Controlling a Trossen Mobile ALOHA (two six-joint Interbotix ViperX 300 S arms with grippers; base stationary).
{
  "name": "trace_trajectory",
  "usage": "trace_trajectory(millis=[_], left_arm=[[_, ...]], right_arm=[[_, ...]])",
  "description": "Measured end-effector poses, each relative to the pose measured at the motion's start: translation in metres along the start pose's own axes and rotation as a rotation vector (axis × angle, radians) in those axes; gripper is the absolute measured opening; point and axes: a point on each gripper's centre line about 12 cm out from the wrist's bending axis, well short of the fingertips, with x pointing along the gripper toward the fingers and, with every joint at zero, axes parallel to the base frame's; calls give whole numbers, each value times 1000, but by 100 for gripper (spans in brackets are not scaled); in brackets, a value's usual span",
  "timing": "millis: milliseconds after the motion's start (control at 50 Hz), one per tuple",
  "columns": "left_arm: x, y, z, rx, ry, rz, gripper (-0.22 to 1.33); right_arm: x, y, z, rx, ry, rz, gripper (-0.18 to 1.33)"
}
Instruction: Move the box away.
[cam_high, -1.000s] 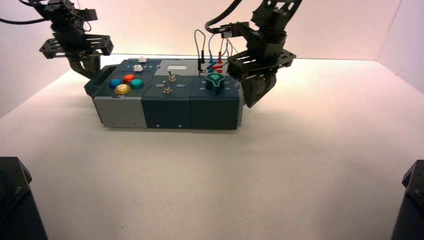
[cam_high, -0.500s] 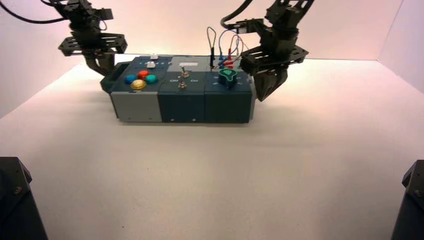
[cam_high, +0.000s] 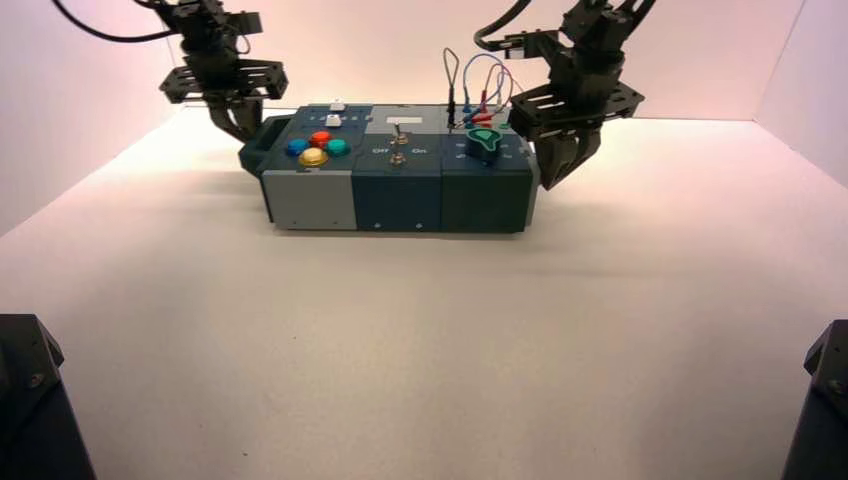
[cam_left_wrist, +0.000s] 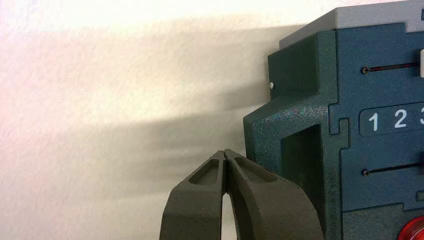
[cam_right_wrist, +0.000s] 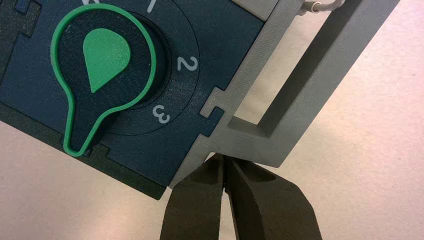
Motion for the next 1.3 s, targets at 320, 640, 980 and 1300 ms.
trace_trajectory(millis=[320,640,980,1300], left_arm=[[9,-8,23,24,-23,-9,-16],[10,-8,35,23,-44,-9,-16],[10,-8,45,25,-64,-9,-16],[6,-8,56,36,-93,-9,-16]], right_arm=[[6,-15,9,13,-63,-29,-15],[13,-23,24,1,-78,-45,-15],[15,-27,29,-3,-106,-57,-15],[13,-30,42,-9,-143,-66,-15]])
